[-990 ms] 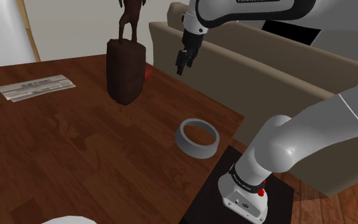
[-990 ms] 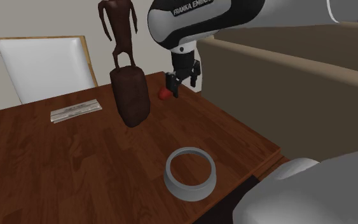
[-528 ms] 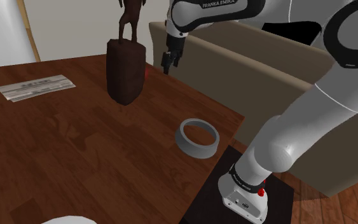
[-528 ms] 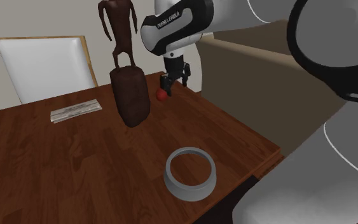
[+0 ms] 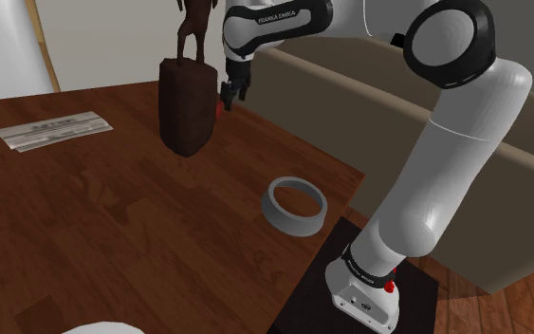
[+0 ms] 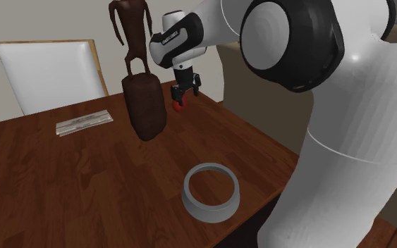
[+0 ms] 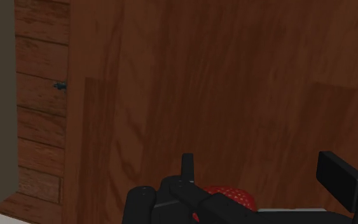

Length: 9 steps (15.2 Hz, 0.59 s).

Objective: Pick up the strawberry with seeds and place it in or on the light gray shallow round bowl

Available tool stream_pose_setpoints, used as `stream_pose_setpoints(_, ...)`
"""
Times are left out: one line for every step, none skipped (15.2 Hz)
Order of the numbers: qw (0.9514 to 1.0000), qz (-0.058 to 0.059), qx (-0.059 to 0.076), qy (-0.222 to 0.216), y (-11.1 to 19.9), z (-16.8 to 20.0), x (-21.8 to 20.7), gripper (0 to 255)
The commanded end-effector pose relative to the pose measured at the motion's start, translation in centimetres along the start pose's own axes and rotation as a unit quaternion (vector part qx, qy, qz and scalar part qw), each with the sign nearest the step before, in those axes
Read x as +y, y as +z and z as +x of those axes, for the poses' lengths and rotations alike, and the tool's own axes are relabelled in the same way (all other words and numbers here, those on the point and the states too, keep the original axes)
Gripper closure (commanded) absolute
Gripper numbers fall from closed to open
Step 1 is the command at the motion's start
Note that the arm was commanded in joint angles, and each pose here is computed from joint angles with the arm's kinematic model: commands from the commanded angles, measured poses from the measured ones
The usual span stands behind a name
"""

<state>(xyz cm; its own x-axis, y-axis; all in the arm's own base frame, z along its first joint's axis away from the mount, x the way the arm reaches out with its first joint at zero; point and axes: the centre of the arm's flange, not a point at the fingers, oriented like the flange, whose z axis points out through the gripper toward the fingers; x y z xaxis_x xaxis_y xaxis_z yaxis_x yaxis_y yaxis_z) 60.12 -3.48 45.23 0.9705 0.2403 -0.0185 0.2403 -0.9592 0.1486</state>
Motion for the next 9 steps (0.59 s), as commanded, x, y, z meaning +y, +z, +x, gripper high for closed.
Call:
stream_pose_setpoints(1.0000,-0.001,-0.001,-0.001,1.2,0.8,0.3,0)
stream_pose_setpoints(1.0000,-0.001,-0.001,-0.001,1.7,0.8,0.3,0)
stream_pose_setpoints(1.0000,-0.001,-0.001,-0.001,2.2,0.8,0.3,0)
stream_pose_setpoints(1.0000,-0.001,-0.001,-0.001,2.7,0.8,0.3,0)
stream_pose_setpoints(1.0000,-0.001,-0.001,-0.001,3.3,0.8,0.3,0)
stream_pose_setpoints(1.0000,-0.001,-0.001,-0.001,3.8,0.8,0.3,0)
stream_pose_setpoints(1.0000,-0.001,-0.001,-0.001,4.1,0.8,0.3,0)
stream_pose_setpoints(1.0000,-0.001,-0.001,-0.001,4.1,0.8,0.3,0)
stream_pose_setpoints(1.0000,-0.001,-0.001,-0.001,4.1,0.8,0.3,0)
